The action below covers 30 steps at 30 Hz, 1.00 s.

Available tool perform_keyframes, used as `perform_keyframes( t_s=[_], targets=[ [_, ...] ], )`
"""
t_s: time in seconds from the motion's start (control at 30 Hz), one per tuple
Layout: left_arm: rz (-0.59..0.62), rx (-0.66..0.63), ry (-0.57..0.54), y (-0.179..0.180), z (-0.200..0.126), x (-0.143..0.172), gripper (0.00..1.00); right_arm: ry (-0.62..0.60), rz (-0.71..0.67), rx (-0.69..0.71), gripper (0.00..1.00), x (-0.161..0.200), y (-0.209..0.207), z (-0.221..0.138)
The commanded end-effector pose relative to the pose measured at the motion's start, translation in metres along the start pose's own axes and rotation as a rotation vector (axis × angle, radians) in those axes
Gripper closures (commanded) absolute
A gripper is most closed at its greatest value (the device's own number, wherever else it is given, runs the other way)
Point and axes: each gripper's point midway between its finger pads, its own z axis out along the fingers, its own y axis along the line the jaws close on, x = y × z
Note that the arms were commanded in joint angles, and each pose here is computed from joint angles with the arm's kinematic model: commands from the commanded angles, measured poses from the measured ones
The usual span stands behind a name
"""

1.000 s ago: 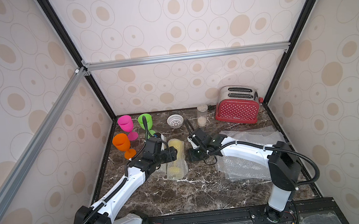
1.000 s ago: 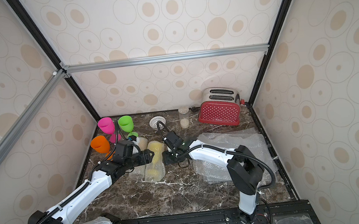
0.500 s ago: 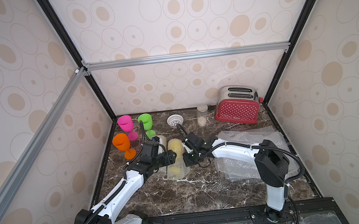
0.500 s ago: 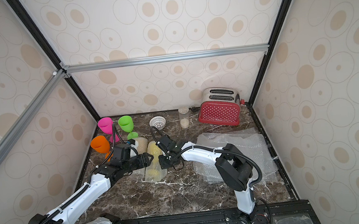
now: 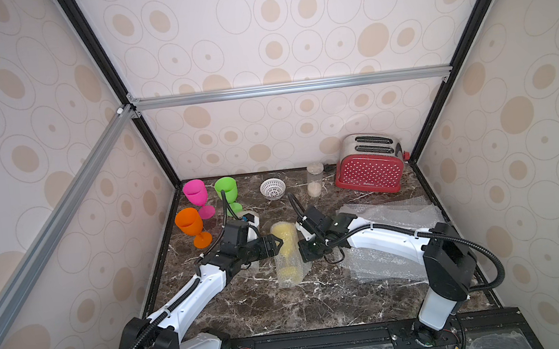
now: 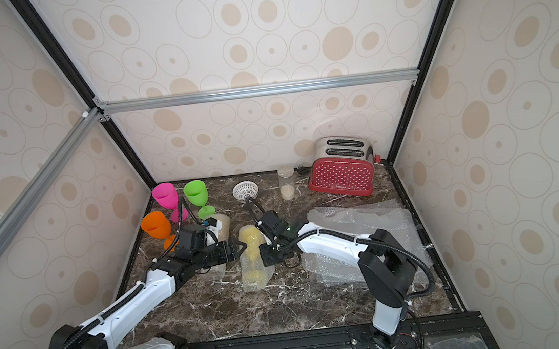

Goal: Unpack wine glasses from bubble wrap
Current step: Unwrap the bubble wrap at the center of the board.

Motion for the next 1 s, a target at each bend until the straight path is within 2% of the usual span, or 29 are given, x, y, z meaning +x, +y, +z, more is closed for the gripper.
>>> perform_keyframes(
  t_s=[0.0,0.2,0.3,0.6,0.67,0.8,0.97],
  targets=[
    [0.001,0.108,0.038,-0.017,0.008,0.011,0.14,0.027,-0.008,0.013,1.0,0.012,-0.008,-0.007],
    [-0.004,0.119,0.081,-0.02,0.024,0.032,0.13,0.03,-0.007,0.015,1.0,0.012,-0.008,-0.005],
    [-0.016,0.168,0.104,-0.025,0.031,0.041,0.13,0.03,-0.009,0.013,1.0,0.011,-0.008,-0.004],
    [0.014,0.097,0.152,-0.011,0.047,0.052,0.15,0.036,-0.012,0.03,0.98,0.013,-0.011,-0.001],
    [0.017,0.092,0.163,-0.01,0.05,0.054,0.2,0.036,-0.012,0.031,0.97,0.013,-0.012,-0.001],
    [0.02,0.092,0.18,-0.011,0.054,0.056,0.37,0.029,-0.012,0.051,0.95,0.011,-0.015,0.0],
    [0.032,0.111,0.184,-0.021,0.055,0.056,0.52,0.024,-0.014,0.08,0.85,0.01,-0.021,0.006]
  ],
)
